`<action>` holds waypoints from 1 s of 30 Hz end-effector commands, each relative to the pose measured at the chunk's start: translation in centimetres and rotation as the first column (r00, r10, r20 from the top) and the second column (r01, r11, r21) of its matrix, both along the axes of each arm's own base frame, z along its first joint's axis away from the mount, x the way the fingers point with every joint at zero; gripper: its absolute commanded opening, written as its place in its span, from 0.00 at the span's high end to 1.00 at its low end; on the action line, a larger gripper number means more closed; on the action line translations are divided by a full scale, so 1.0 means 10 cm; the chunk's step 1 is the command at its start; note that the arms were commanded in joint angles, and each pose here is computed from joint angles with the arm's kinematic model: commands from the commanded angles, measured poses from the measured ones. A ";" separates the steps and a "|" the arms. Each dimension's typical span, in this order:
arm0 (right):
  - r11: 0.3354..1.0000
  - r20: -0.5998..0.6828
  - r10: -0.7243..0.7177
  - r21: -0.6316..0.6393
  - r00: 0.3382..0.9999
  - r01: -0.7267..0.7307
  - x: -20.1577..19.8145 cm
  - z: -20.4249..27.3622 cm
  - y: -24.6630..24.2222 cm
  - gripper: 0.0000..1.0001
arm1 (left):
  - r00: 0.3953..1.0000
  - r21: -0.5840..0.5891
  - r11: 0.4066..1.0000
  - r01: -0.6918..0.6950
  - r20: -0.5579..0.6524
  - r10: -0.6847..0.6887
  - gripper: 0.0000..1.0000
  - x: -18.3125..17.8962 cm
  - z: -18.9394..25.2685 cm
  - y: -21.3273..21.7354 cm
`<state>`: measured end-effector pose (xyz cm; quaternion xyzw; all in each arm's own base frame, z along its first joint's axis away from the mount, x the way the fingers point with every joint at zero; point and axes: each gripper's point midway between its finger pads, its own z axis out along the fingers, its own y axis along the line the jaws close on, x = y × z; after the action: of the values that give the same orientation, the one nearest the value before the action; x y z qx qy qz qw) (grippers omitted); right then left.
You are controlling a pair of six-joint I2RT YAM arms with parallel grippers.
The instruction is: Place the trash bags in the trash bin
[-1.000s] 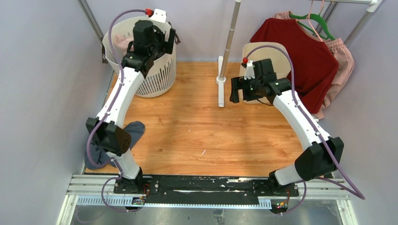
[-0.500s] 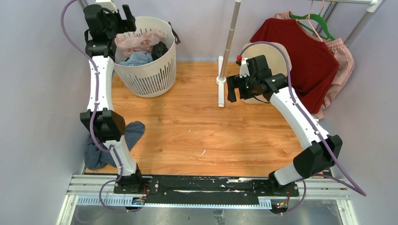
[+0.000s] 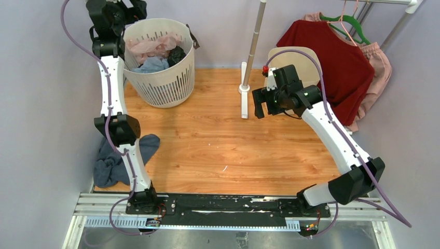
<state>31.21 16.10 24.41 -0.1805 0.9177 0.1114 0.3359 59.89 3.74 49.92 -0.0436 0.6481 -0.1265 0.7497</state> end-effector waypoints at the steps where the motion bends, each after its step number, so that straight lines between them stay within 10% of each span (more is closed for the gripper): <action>1: 0.999 -0.016 -0.001 -0.045 1.000 0.001 -0.20 -0.03 -0.11 0.04 | 0.999 -0.108 0.993 -0.044 0.012 0.046 0.00 0.15 -0.10 0.16; 6: 0.999 -0.010 -0.001 -0.044 1.000 0.001 -0.27 -0.07 -0.15 0.03 | 0.999 -0.109 0.993 -0.044 -0.021 0.042 0.00 0.14 -0.21 0.06; 14: 1.000 -0.031 0.021 -0.016 0.999 -0.022 -0.21 -0.28 -0.04 0.03 | 0.958 0.309 0.937 -0.160 -0.182 0.224 0.00 0.22 -0.89 -0.71; 30: 0.998 -0.077 0.061 0.025 0.995 -0.059 -0.24 -0.49 0.08 0.03 | 0.775 0.363 0.818 -0.446 -0.301 0.556 0.03 0.42 -1.86 -0.12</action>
<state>29.57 16.24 19.97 -0.1892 0.9249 0.1260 0.3047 64.85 0.60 30.58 -0.0837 0.7807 0.1364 0.6041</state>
